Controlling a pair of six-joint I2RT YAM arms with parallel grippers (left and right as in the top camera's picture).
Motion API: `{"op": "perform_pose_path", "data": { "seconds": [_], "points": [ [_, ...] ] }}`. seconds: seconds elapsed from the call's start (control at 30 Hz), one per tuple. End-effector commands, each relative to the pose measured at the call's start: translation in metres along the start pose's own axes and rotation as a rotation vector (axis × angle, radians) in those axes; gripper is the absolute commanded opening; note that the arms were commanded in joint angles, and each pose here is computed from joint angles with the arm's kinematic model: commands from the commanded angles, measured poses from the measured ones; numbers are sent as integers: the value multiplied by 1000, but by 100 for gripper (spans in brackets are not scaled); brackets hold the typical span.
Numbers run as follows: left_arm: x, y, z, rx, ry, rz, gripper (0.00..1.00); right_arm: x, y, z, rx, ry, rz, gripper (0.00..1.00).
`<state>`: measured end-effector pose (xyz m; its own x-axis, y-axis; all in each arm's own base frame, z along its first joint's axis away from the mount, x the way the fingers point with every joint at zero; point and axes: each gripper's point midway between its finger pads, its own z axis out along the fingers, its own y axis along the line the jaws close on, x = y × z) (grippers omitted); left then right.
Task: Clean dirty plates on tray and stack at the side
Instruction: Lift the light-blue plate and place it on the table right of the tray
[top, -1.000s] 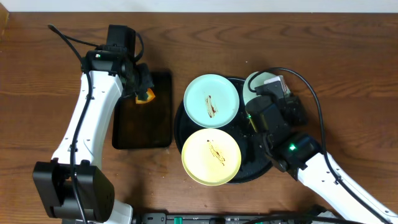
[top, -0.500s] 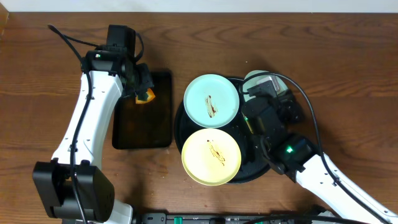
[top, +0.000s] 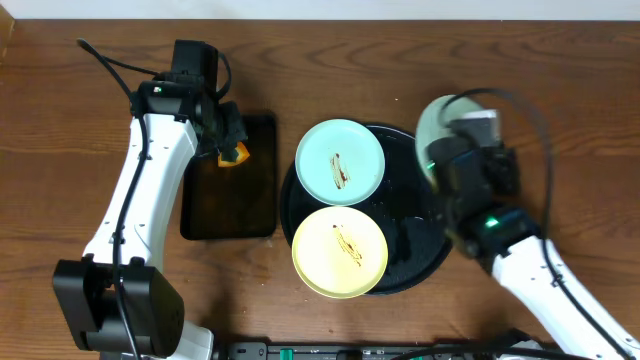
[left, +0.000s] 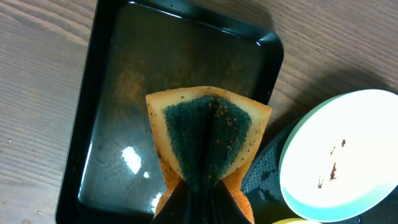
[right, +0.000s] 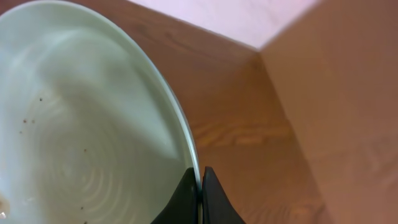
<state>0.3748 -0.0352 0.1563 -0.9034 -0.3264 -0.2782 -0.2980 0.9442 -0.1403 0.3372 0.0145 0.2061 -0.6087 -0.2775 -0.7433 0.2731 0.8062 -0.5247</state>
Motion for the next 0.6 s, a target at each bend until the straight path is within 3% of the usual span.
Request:
{"op": "perform_pose_path", "data": {
  "seconds": [0.0, 0.3, 0.57],
  "points": [
    [0, 3, -3, -1, -6, -15, 7, 15, -23, 28, -10, 94, 220, 1],
    [0, 3, -3, -1, -6, -15, 7, 92, -82, 81, 24, 382, 533, 1],
    [0, 3, -3, -1, -5, -15, 8, 147, -85, 116, -50, 565, 696, 1]
  ]
}}
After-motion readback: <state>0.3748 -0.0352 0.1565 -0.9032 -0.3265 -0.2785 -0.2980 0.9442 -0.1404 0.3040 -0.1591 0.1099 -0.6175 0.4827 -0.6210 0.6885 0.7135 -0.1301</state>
